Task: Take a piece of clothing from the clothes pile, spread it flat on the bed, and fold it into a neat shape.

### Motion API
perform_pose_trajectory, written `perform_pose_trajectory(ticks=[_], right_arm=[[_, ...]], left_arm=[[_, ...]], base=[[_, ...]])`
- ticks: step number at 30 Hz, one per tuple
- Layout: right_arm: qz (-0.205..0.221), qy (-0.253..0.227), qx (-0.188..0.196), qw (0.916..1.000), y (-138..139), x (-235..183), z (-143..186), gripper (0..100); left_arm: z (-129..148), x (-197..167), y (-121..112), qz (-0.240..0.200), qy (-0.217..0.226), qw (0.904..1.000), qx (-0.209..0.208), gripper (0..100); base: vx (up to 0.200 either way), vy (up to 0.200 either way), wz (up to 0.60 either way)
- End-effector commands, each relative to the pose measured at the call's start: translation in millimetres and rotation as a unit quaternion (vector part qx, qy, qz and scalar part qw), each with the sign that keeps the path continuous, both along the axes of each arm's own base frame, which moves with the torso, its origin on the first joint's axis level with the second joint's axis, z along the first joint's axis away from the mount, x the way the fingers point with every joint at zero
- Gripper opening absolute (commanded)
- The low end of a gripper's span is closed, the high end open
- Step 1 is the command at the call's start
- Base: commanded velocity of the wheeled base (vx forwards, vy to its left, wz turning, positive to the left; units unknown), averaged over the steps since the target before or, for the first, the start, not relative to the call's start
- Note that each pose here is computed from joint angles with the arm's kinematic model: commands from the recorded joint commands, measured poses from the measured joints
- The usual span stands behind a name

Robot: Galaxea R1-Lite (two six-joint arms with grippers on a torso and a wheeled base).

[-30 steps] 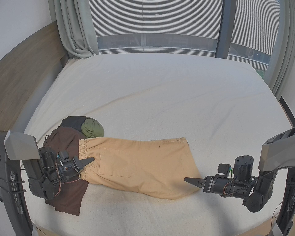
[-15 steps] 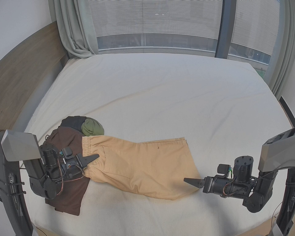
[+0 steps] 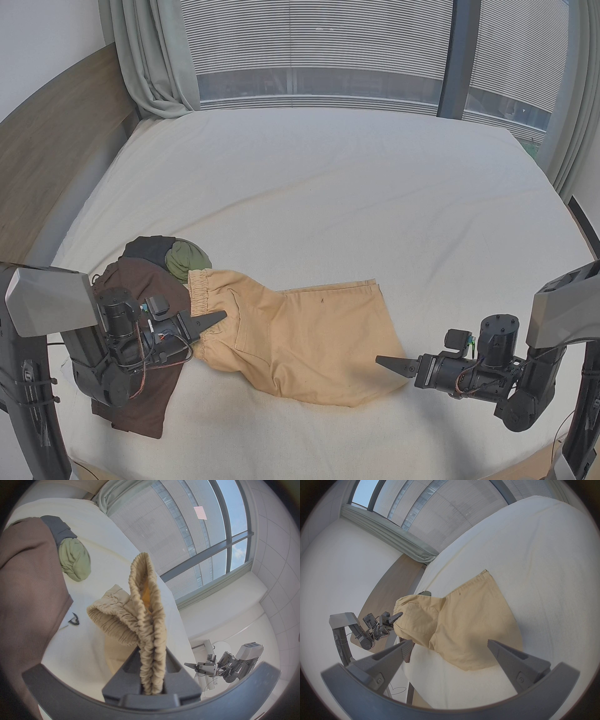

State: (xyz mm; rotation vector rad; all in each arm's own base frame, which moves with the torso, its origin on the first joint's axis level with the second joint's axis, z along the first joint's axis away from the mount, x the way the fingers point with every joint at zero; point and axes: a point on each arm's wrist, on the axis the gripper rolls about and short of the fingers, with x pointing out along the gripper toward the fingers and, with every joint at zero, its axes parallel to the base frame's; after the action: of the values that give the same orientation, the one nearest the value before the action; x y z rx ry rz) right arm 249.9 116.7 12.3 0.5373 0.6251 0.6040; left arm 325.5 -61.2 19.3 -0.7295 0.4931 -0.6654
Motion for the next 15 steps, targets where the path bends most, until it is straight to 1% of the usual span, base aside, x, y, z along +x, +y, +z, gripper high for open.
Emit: perform_pose_trajectory(ticks=[1,2,3,11,15], right_arm=[[-0.003,-0.002,0.001,1.0000,-1,1,1,100],[-0.003,-0.002,0.001,1.0000,-1,1,1,100],[-0.008,-0.004,0.001,1.0000,-4,3,1,100],[-0.020,-0.009,0.000,0.9998,-9,7,2,100],[-0.034,-0.015,0.003,0.9993,-16,13,3,100]], left_arm=[[2,2,-8,-0.009,-0.008,0.9999,-0.001,0],[2,2,-8,-0.009,-0.008,0.9999,-0.001,0],[3,4,-17,-0.016,-0.012,0.9998,-0.002,0],[6,7,-40,-0.042,-0.018,0.9989,-0.008,0],[9,9,-55,-0.052,-0.027,0.9982,-0.012,0]], base=[[0.000,0.000,0.00],[0.000,0.000,0.00],[0.000,0.000,0.00],[0.000,0.000,0.00],[0.000,0.000,0.00]])
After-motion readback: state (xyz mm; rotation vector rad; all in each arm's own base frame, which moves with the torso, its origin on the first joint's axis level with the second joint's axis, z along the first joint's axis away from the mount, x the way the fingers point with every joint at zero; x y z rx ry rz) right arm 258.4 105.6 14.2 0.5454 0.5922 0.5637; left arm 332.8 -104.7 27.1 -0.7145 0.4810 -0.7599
